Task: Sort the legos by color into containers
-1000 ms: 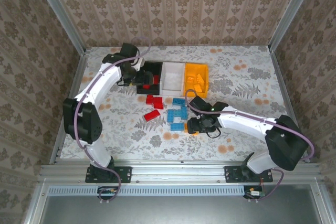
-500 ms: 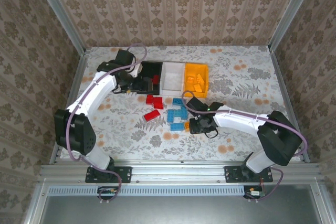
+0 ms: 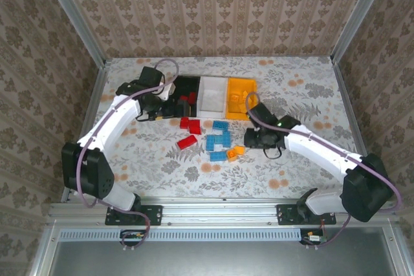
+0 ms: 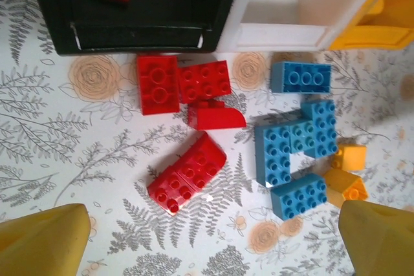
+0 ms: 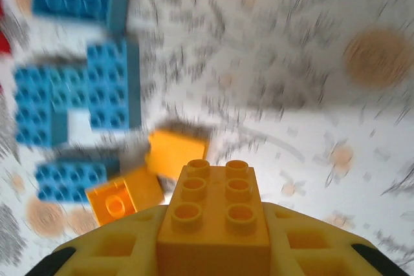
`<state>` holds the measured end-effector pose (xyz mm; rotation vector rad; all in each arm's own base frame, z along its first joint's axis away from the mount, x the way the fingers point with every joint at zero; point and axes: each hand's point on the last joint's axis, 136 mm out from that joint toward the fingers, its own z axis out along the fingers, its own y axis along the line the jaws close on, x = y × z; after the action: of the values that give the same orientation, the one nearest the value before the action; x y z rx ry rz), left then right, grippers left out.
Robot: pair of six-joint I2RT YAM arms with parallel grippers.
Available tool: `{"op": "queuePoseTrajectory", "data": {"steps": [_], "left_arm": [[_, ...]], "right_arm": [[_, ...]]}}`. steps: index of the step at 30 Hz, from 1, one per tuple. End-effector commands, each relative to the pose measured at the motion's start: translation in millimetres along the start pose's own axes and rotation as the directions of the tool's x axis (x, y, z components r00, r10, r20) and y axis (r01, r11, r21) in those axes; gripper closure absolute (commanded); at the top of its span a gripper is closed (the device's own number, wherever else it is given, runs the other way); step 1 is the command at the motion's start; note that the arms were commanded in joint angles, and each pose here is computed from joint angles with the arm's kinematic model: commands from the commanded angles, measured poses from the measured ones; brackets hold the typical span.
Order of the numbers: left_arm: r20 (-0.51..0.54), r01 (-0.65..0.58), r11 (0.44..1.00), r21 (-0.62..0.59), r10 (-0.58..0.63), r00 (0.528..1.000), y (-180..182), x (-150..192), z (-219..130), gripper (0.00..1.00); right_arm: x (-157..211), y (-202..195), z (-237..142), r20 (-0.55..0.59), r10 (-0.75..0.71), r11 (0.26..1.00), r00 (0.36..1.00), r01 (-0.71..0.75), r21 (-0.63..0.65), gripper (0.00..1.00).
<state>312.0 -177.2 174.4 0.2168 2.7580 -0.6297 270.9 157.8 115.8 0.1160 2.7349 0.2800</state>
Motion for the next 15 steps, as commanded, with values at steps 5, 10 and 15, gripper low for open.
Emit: {"op": "queuePoseTrajectory", "data": {"steps": [5,10,15], "left_arm": [[-0.011,-0.022,0.998,0.053,0.022,1.000,-16,24,-3,0.00],[-0.061,-0.021,0.999,0.040,0.023,0.998,-15,48,12,0.00],[-0.114,-0.031,0.998,0.050,0.036,0.993,-22,71,30,0.01]], "right_arm": [[-105,13,-2,0.098,-0.029,1.000,0.995,0.029,0.007,0.65],[-157,13,31,0.086,-0.037,0.999,0.996,0.033,0.041,0.65],[-175,9,70,0.037,-0.028,0.998,0.999,0.026,0.057,0.65]]}}
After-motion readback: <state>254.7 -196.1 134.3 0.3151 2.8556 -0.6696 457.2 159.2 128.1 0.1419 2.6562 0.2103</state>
